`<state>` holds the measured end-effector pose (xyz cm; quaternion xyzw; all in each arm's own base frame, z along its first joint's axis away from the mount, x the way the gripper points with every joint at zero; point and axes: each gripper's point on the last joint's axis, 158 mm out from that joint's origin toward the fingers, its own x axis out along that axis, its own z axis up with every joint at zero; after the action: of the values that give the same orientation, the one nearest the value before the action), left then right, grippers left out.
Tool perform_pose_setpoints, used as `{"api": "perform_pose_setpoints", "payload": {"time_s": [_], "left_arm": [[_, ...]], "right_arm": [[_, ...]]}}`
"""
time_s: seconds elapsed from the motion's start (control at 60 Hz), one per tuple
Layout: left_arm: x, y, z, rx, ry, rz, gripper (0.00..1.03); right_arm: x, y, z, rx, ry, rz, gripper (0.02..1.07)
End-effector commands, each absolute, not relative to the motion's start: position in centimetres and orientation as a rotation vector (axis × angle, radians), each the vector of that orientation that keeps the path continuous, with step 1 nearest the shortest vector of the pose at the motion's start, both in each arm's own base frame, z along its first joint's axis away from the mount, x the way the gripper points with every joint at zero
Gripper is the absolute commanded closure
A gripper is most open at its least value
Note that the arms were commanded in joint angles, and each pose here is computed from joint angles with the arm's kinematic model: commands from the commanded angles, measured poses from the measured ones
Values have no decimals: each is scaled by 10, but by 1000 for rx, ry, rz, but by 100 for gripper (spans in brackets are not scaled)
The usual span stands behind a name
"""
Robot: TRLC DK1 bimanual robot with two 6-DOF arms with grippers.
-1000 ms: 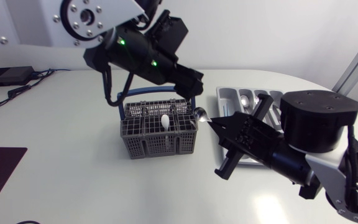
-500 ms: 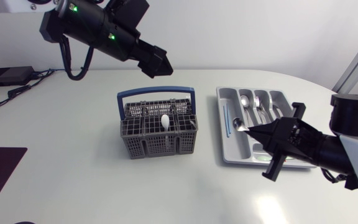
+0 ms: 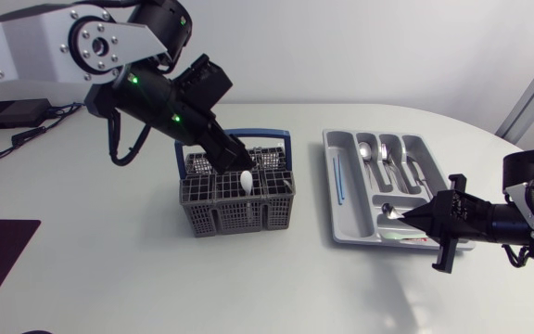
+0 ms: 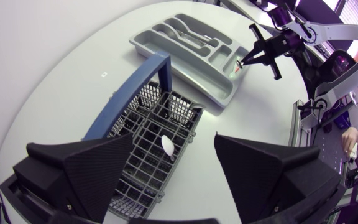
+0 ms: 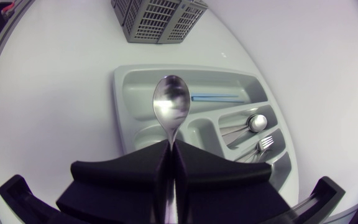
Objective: Unload the cutlery basket into the drawer organizer.
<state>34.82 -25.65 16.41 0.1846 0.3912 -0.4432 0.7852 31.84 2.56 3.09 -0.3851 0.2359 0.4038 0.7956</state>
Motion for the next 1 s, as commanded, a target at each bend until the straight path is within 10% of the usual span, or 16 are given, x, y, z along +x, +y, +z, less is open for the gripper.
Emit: {"api": "perform_pose_setpoints", "payload": {"time_s": [0.0, 0.4, 0.683, 0.983], "left_arm": [[343, -257, 140, 392, 893, -984, 12], [336, -262, 111, 373, 943, -1014, 12], [343, -267, 102, 340, 927, -994, 12], [347, -264, 100, 337, 906, -944, 12]], "right_arm": [[326, 16, 26, -887, 500, 897, 101], [329, -18, -9, -948, 603, 944, 100], [330, -29, -4, -939, 621, 882, 22], [313, -18, 12, -936, 578, 858, 17]]}}
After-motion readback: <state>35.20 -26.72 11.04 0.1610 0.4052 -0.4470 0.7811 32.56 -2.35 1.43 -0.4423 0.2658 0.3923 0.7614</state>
